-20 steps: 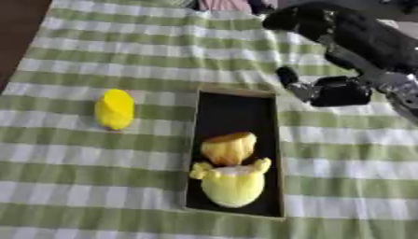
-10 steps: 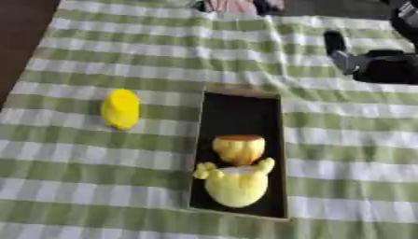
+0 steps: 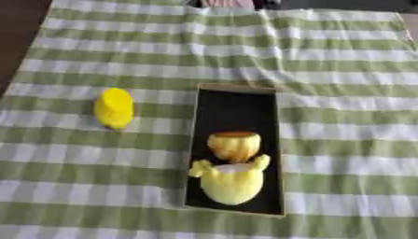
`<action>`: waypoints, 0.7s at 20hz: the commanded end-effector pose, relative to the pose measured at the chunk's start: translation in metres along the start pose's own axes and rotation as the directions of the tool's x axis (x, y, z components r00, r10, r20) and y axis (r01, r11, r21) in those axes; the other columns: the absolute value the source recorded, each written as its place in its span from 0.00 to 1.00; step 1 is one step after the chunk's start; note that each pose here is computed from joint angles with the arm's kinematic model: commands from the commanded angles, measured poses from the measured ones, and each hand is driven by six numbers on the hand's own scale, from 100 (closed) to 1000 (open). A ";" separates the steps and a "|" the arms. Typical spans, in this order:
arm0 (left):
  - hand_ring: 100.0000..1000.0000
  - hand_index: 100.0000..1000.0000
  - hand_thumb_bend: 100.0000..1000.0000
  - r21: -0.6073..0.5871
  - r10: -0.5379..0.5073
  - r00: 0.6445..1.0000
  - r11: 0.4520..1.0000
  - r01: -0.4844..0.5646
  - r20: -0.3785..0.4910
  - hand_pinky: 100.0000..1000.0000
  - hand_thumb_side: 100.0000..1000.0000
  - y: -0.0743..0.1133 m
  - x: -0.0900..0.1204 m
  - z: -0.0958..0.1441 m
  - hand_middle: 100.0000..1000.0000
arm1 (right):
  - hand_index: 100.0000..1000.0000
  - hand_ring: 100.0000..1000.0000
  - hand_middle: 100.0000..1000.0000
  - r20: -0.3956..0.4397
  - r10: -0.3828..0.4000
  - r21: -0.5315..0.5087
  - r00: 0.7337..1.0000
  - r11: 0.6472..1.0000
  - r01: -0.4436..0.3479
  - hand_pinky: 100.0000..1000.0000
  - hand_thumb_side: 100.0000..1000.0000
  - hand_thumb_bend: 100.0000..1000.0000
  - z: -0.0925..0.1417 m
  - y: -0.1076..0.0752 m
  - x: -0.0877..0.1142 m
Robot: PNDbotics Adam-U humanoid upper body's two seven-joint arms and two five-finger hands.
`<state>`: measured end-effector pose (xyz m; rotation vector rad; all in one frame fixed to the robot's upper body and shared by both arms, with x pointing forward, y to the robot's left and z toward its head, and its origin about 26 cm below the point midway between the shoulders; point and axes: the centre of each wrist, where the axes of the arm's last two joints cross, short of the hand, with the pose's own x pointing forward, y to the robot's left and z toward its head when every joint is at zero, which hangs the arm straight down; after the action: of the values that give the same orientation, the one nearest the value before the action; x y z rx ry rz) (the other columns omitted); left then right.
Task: Pick up objects on the table and place them in the box.
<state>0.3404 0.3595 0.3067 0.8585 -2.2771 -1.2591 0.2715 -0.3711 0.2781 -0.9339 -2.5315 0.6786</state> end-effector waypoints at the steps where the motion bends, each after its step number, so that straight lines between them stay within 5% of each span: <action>1: 0.83 0.86 0.17 -0.201 -0.110 0.994 0.973 0.111 0.017 0.83 0.32 0.014 -0.005 -0.005 0.80 | 0.84 0.78 0.73 0.028 0.028 -0.056 0.999 0.998 -0.026 0.89 0.00 0.00 -0.002 -0.010 0.002; 6: 0.86 0.89 0.32 -0.387 -0.154 0.987 0.908 0.159 0.044 0.86 0.32 0.004 -0.011 -0.014 0.82 | 0.83 0.77 0.73 -0.004 0.026 -0.074 1.000 0.997 -0.026 0.89 0.00 0.00 0.003 -0.008 0.001; 14: 0.87 0.86 0.36 -0.510 -0.091 0.996 0.857 0.075 -0.007 0.88 0.28 -0.020 -0.036 -0.035 0.83 | 0.82 0.77 0.72 -0.030 -0.002 -0.067 1.000 0.998 0.000 0.89 0.00 0.00 0.000 -0.006 0.002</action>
<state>0.3934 0.3496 0.2985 0.7560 -1.7838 -1.7491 0.2696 -0.3753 0.2706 -0.9489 -2.5192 0.5637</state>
